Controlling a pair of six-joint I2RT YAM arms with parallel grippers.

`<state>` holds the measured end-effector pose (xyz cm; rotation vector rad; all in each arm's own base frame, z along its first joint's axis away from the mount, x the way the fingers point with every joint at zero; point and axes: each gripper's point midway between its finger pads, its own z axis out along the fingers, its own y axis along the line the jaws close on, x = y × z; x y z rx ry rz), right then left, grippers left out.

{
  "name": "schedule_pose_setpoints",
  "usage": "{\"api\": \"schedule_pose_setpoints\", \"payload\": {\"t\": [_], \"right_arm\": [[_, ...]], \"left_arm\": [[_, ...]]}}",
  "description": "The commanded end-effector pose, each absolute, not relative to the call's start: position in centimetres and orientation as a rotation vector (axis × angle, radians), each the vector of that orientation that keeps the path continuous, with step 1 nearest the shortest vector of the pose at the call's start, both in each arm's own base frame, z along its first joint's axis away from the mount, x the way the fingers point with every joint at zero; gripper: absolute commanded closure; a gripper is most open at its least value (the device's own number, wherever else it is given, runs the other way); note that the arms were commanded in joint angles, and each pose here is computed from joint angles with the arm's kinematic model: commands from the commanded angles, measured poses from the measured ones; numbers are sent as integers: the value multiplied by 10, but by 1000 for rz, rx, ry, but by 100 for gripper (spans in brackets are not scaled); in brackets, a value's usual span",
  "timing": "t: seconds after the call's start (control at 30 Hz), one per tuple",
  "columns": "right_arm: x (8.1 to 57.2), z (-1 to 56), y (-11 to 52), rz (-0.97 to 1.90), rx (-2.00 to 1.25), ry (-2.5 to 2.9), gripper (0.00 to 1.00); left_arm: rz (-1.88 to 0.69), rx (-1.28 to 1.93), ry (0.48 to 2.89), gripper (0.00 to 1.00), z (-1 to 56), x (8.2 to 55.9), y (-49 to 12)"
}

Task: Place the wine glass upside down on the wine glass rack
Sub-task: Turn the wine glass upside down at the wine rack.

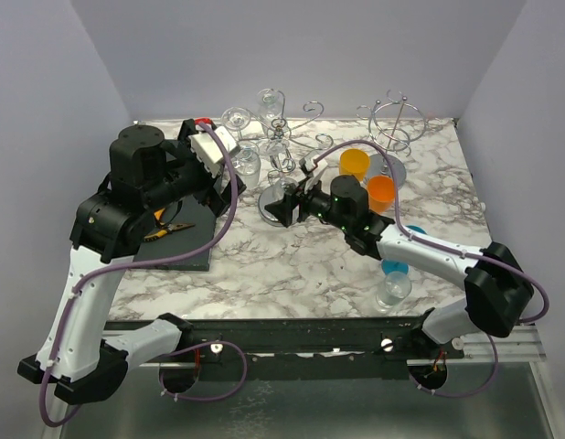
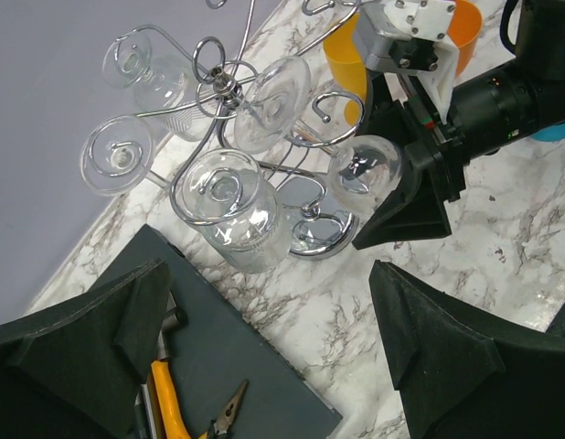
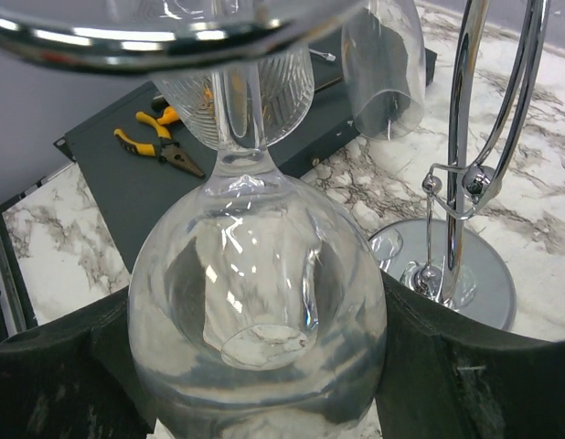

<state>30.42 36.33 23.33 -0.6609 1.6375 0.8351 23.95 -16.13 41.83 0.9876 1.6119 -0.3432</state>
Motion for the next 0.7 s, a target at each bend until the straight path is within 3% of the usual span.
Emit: {"api": "schedule_pose_setpoints", "payload": {"t": [0.0,0.57,0.6,0.67], "right_arm": [[291,267,366,887,-710,1495,79],[276,264,347,932,-626,1461,80],[277,261,347,930,-618,1470,78],[280,252,348,930,-604,1501,64]], "left_arm": [[-305,946,1623,1,425,245,-155],[-298,937,1634,1,427,254,-158],[-295,935,1634,1,428,255,-158],[-292,927,1637,1,429,257,-158]]}}
